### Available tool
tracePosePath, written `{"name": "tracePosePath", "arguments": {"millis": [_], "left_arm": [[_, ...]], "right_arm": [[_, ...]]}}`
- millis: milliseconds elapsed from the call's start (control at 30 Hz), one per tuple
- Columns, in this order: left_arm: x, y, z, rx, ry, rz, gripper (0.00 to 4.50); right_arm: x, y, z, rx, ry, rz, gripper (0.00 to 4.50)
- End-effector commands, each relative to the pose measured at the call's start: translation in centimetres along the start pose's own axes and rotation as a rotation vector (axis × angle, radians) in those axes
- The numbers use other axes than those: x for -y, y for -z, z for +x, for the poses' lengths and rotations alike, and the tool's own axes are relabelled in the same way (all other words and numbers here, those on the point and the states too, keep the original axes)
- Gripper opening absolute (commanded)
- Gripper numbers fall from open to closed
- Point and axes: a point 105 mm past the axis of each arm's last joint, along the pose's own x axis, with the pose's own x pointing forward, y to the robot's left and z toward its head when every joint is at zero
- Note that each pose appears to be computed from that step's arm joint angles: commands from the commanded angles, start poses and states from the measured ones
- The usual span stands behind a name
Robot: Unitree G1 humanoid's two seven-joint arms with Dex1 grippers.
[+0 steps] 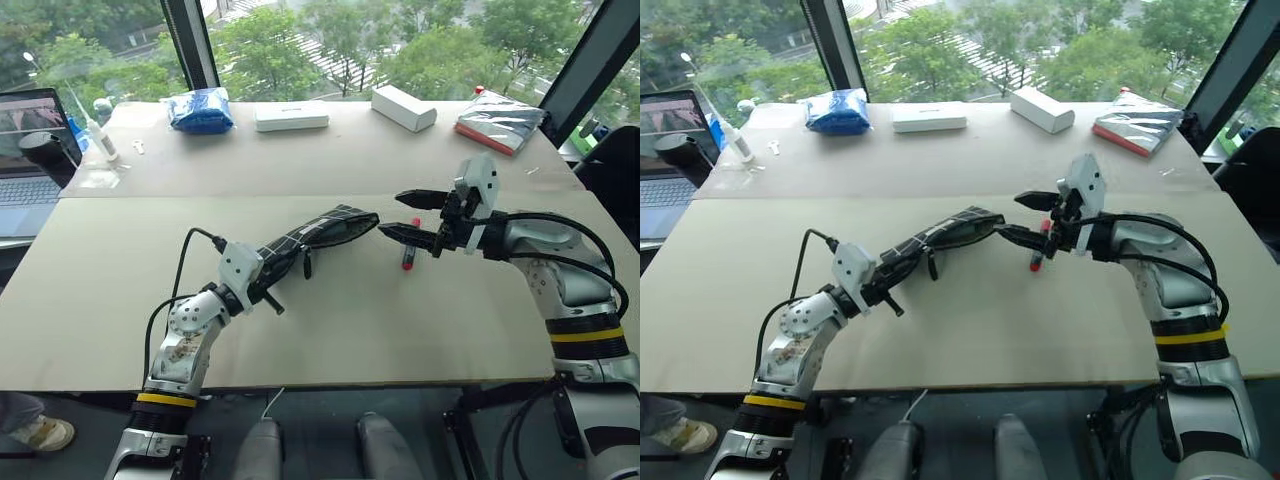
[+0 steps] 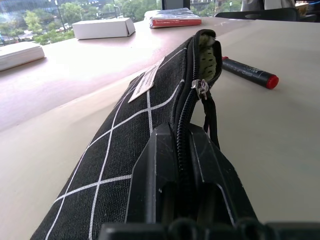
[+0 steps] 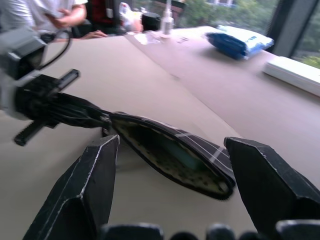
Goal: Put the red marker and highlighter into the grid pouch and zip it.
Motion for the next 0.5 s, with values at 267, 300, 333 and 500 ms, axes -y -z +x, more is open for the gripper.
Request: {"name": "tracePosePath", "arguments": {"millis": [267, 300, 333, 500], "left_arm": [[-0.5, -1.3, 0.6, 0.04, -0.007, 0.021, 0.0], [-0.4, -1.3, 0.7, 0.042, -0.006, 0.02, 0.0], [-0.4, -1.3, 0.7, 0.044, -0.006, 0.019, 0.0], [-0.1, -1.4, 0.8, 0.052, -0.01, 0.012, 0.0]], "right_arm": [[1.2, 4.2, 0.4, -0.234, 0.443, 0.188, 3.75], [1.3, 4.6, 0.3, -0.251, 0.472, 0.191, 3.75], [1.5, 4.9, 0.2, -0.263, 0.499, 0.194, 3.75], [2.1, 6.0, -0.2, -0.297, 0.579, 0.198, 3.75]]}}
